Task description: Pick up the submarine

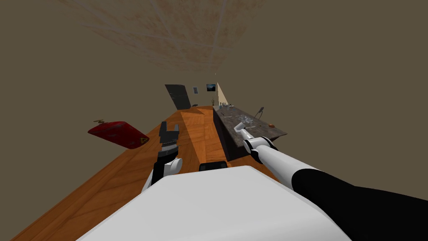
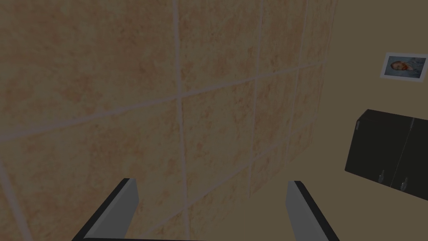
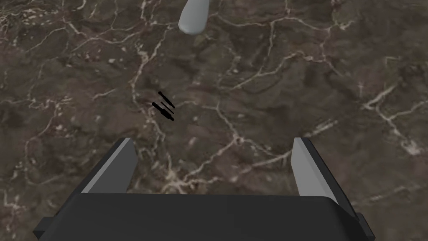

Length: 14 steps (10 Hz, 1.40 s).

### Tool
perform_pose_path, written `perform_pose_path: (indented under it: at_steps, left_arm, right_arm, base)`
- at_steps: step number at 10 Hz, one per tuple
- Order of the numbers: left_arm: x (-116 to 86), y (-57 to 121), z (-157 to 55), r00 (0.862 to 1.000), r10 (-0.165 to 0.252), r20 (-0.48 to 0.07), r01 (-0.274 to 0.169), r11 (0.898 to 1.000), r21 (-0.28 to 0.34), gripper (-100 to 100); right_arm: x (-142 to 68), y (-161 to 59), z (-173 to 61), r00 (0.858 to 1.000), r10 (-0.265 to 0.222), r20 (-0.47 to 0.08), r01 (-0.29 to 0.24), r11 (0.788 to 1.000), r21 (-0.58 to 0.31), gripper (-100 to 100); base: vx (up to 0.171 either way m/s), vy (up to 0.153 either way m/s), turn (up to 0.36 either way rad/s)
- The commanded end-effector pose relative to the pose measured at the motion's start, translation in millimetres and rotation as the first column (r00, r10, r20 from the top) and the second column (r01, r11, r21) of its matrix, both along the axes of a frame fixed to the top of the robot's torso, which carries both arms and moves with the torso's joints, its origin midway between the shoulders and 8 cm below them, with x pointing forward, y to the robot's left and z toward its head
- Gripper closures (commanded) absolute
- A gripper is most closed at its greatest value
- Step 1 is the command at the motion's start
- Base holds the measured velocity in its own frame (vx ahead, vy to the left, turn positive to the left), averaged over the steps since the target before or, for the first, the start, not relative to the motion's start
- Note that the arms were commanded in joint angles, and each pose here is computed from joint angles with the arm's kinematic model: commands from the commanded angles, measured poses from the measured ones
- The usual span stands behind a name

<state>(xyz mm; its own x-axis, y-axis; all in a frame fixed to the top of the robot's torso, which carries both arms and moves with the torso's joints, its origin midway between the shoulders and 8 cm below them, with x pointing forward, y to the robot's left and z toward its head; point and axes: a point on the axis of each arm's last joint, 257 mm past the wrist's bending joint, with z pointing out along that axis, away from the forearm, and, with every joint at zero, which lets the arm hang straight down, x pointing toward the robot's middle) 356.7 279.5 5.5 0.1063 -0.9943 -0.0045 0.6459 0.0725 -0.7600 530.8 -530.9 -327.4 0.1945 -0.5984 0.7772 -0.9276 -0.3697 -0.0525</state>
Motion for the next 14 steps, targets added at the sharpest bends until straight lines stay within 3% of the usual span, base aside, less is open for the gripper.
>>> perform_pose_path:
  at_steps: [1, 6, 7, 8, 9, 12, 13, 14]
  left_arm:
    - [0.0, 0.0, 0.0, 1.0, 0.0, 0.0, 0.0, 1.0, 0.0, 0]
    - [0.0, 0.0, 0.0, 1.0, 0.0, 0.0, 0.0, 1.0, 0.0, 0]
    - [0.0, 0.0, 0.0, 1.0, 0.0, 0.0, 0.0, 1.0, 0.0, 0]
    - [0.0, 0.0, 0.0, 1.0, 0.0, 0.0, 0.0, 1.0, 0.0, 0]
    - [0.0, 0.0, 0.0, 1.0, 0.0, 0.0, 0.0, 1.0, 0.0, 0]
    - [0.0, 0.0, 0.0, 1.0, 0.0, 0.0, 0.0, 1.0, 0.0, 0]
    - [0.0, 0.0, 0.0, 1.0, 0.0, 0.0, 0.0, 1.0, 0.0, 0]
    - [0.0, 0.0, 0.0, 1.0, 0.0, 0.0, 0.0, 1.0, 0.0, 0]
  right_arm:
    - [-3.7, -0.2, -1.9, 0.999, -0.033, -0.012, 0.034, 0.999, 0.035, -100]
    - [-14.1, -2.9, 1.2, 0.99, -0.132, -0.039, 0.136, 0.984, 0.119, -100]
    - [-11.9, -2.8, 1.3, 0.992, -0.119, -0.035, 0.122, 0.986, 0.109, -100]
    - [-12.3, -2.9, 1.4, 0.992, -0.122, -0.035, 0.125, 0.986, 0.111, 0]
    - [-17.8, -1.4, -13.1, 0.993, -0.116, -0.033, 0.119, 0.987, 0.109, -100]
    - [-17.2, -1.8, -12.9, 0.993, -0.116, -0.032, 0.119, 0.987, 0.11, -100]
    - [-17.3, -1.9, -12.9, 0.993, -0.116, -0.032, 0.119, 0.987, 0.11, 100]
    - [-17.3, -1.9, -12.9, 0.993, -0.116, -0.032, 0.119, 0.987, 0.11, 100]
  base:
    - [0.066, -0.013, 0.008]
    - [0.088, -0.037, 0.011]
    - [0.037, -0.021, 0.005]
    - [0.007, -0.004, 0.0]
    - [0.056, -0.054, -0.035]
    - [0.036, -0.046, -0.003]
    - [0.0, 0.0, 0.0]
    - [0.0, 0.0, 0.0]
